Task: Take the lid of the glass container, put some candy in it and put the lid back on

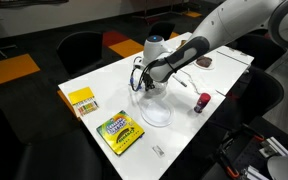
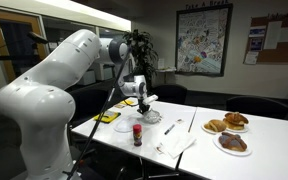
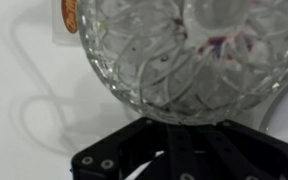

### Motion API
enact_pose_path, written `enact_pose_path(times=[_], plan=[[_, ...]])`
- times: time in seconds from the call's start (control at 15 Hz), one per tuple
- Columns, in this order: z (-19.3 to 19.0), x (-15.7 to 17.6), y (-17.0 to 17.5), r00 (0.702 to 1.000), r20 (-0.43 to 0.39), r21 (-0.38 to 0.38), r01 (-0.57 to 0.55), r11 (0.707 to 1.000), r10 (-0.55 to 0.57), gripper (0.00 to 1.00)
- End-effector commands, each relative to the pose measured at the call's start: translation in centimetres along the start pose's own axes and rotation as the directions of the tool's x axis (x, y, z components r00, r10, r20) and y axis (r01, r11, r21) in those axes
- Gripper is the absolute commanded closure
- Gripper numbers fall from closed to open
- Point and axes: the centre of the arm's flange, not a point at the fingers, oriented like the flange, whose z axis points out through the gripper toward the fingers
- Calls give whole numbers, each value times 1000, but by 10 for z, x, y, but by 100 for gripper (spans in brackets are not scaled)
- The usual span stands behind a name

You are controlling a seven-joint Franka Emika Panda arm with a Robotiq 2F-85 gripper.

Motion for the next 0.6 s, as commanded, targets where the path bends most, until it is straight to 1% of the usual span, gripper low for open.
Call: enact_pose_path(times=[0.0,0.2,0.53], plan=[[-16,-31,-15,998,23,-10,-58,998,58,100],[-26,-32,-11,997,30,-4,-76,997,76,100],[-59,-19,-6,997,17,-6,-75,997,75,100]])
